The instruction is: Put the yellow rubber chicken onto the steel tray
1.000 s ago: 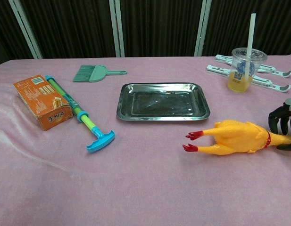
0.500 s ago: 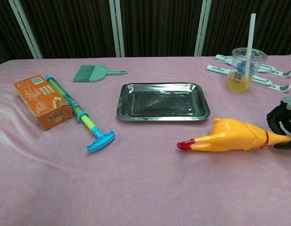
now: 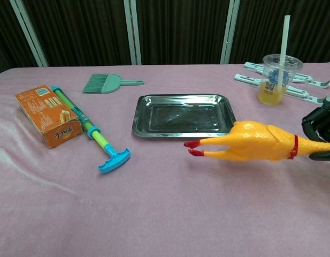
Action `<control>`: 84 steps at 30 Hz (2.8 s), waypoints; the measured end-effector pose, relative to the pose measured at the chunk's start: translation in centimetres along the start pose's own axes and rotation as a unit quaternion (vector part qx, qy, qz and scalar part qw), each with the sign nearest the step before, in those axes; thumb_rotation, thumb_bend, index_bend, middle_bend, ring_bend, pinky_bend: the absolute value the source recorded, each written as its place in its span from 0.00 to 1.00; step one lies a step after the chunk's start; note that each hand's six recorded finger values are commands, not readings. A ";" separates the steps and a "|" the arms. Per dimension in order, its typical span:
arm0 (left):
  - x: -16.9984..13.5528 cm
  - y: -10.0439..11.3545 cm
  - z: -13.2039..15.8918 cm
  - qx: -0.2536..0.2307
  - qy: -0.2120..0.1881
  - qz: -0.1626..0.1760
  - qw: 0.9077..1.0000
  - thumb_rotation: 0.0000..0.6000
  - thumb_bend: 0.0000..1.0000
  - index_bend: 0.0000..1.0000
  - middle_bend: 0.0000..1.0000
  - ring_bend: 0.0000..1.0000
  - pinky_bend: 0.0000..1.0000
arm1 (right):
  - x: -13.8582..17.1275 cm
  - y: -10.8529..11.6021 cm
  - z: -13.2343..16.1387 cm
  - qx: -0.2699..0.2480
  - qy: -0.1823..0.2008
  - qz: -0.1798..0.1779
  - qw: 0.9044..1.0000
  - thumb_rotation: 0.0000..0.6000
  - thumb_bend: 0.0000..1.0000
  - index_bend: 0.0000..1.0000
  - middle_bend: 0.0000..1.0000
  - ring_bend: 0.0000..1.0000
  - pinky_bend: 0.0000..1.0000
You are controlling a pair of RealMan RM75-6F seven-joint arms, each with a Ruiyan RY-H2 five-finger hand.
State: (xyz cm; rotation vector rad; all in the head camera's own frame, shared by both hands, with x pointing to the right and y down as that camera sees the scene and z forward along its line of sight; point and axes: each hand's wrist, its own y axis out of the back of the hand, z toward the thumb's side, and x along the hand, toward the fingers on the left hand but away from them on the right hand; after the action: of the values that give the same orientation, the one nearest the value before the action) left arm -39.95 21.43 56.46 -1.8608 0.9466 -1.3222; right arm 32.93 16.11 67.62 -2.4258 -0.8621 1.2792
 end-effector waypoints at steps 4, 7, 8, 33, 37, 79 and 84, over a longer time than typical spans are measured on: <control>2.1 1.0 2.7 -0.013 -0.042 0.009 0.999 1.00 0.03 0.18 0.20 0.13 0.10 | 0.0 0.5 1.5 -0.015 0.016 0.000 1.000 1.00 0.49 1.00 0.78 0.81 0.92; 3.4 2.1 4.6 -0.023 -0.066 0.021 0.997 1.00 0.03 0.17 0.21 0.13 0.10 | -0.1 0.9 2.7 -0.029 0.026 0.001 0.999 1.00 0.49 1.00 0.78 0.81 0.93; 3.7 2.4 5.2 -0.028 -0.072 0.025 0.997 1.00 0.03 0.16 0.21 0.13 0.10 | -0.1 1.1 3.1 -0.035 0.029 0.002 0.999 1.00 0.49 1.00 0.78 0.81 0.93; 12.2 1.3 19.2 -0.065 -0.167 -0.034 0.983 1.00 0.02 0.10 0.17 0.13 0.10 | -1.9 0.9 11.1 -0.088 0.075 0.031 0.993 1.00 0.49 1.00 0.78 0.81 0.93; 12.8 0.5 21.3 -0.071 -0.179 -0.054 0.980 1.00 0.02 0.10 0.17 0.13 0.10 | -2.3 0.6 12.1 -0.088 0.084 0.037 0.992 1.00 0.49 1.00 0.78 0.81 0.92; 15.0 -1.4 26.4 -0.081 -0.163 -0.065 0.981 1.00 0.44 0.48 0.56 0.47 0.33 | -2.9 1.9 13.6 -0.122 0.098 0.028 0.987 1.00 0.49 1.00 0.79 0.81 0.93; 15.3 -1.7 26.4 -0.078 -0.163 -0.055 0.982 1.00 0.52 0.62 0.71 0.60 0.46 | -2.8 1.9 13.4 -0.128 0.100 0.028 0.986 1.00 0.49 1.00 0.79 0.81 0.93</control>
State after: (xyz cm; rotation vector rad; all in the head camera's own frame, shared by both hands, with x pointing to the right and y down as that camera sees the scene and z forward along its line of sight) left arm -10.91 12.11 58.05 -2.1930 0.8023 -0.9842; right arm 21.49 12.35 60.78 -2.7380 -0.9571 0.9720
